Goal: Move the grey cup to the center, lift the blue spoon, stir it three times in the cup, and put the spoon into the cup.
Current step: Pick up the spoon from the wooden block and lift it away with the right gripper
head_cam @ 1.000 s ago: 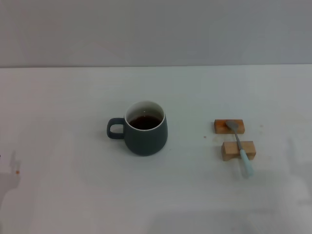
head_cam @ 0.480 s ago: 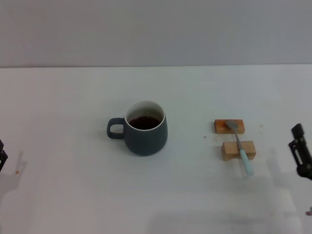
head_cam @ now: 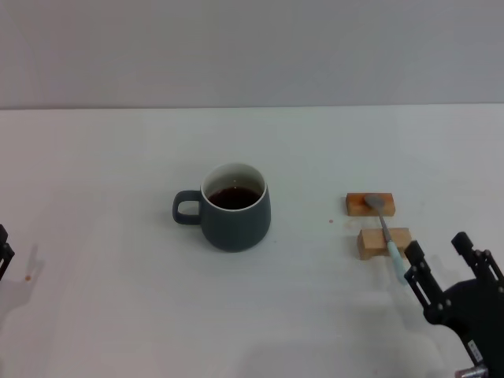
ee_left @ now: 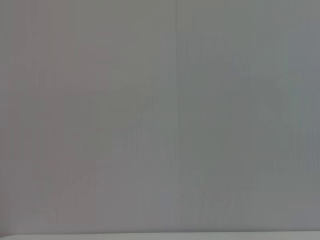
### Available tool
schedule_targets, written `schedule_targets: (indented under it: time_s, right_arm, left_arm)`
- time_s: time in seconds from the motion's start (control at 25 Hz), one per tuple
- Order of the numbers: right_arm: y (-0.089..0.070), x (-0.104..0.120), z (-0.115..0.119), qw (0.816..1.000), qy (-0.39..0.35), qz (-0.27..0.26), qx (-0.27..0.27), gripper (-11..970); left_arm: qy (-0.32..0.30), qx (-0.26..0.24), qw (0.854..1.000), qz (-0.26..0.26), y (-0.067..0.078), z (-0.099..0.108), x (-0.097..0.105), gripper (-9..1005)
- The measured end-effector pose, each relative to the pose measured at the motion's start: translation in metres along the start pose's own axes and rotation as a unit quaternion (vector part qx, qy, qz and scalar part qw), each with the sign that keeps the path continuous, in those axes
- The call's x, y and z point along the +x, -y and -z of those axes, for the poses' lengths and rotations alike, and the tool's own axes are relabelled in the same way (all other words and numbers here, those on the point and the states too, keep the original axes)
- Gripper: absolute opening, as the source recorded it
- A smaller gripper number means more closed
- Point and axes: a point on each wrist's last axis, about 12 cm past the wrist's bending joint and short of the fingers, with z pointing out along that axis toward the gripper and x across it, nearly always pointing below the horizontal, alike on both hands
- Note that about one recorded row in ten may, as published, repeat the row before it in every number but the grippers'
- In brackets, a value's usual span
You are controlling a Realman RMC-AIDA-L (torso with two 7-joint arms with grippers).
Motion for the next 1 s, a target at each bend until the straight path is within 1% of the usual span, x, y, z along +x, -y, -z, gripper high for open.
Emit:
schedule_targets:
  time_s: [0.08, 0.24, 0.48, 1.0]
  right_arm:
    - [0.0, 0.001, 0.004, 1.0, -0.005, 0.0, 0.003, 703]
    - [0.002, 0.004, 0.004, 1.0, -0.014, 0.0, 0.006, 703]
    - [0.004, 0.011, 0.001, 0.999, -0.045, 0.003, 0.007, 702]
    - [0.006, 0.015, -0.005, 0.998, -0.067, 0.003, 0.01, 703]
  left_arm:
    - [-0.002, 0.0, 1.0, -0.002, -0.001, 0.001, 0.0, 859]
    - [-0.003, 0.0, 1.0, -0.002, -0.001, 0.001, 0.001, 858]
    - [-0.005, 0.006, 1.0, -0.003, 0.0, 0.001, 0.002, 858]
    - [-0.005, 0.009, 1.0, -0.004, -0.001, 0.002, 0.001, 859]
